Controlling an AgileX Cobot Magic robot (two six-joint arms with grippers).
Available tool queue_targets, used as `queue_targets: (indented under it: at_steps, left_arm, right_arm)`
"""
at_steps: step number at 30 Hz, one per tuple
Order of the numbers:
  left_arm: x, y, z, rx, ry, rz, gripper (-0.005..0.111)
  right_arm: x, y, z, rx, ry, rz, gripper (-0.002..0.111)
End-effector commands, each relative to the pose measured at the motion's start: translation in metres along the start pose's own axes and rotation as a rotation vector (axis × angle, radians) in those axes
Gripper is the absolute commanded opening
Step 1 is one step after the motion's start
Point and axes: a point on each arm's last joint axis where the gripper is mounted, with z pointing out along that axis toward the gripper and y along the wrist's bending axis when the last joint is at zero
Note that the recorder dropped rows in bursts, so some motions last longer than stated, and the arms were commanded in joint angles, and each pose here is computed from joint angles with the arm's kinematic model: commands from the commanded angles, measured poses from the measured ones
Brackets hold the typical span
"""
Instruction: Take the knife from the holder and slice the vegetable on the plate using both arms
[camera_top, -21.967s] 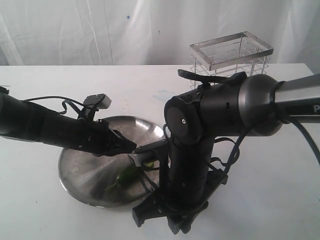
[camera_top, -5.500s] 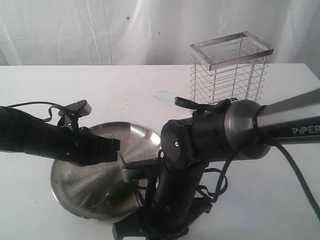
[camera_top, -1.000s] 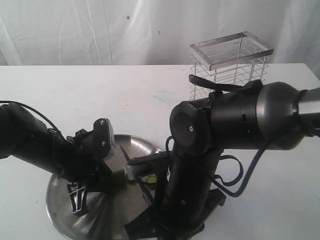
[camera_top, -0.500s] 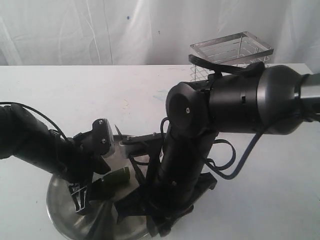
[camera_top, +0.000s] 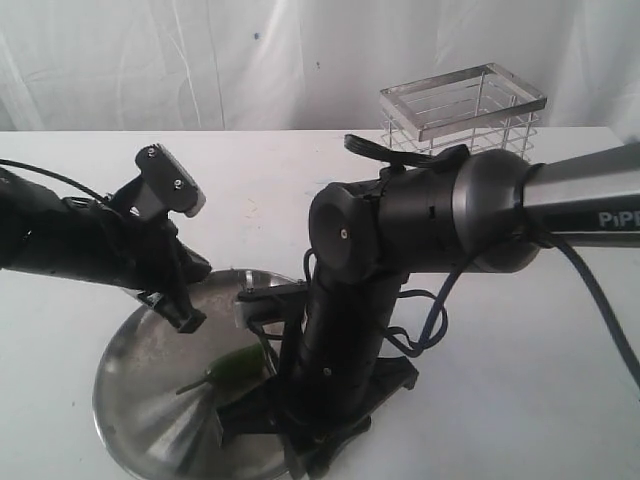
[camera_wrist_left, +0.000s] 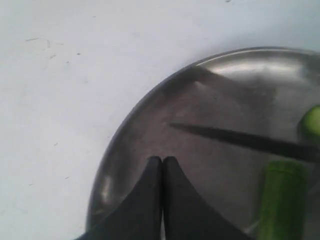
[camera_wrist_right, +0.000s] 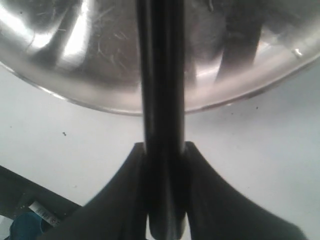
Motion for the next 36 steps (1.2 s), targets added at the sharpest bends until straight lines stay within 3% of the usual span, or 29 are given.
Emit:
queue_targets:
  at_steps: [1, 3, 16, 36]
  left_arm:
    - [-0.013, -0.010, 0.006, 0.185, -0.035, -0.040, 0.000]
    - [-0.017, -0.012, 0.009, 0.235, -0.043, -0.050, 0.000]
    - [-0.010, -0.015, 0.024, 0.274, -0.013, -0.101, 0.000]
    - [-0.010, -0.011, 0.029, 0.236, -0.036, -0.187, 0.000]
  right_arm:
    - [0.003, 0.000, -0.002, -0.004, 0.046, 0.007, 0.000]
    - [0.008, -0.001, -0.002, 0.004, 0.104, 0.004, 0.000]
    - [0.010, 0.002, -0.003, -0.029, 0.130, 0.026, 0.000]
    - [0.006, 0.004, 0.008, -0.062, 0.135, 0.063, 0.000]
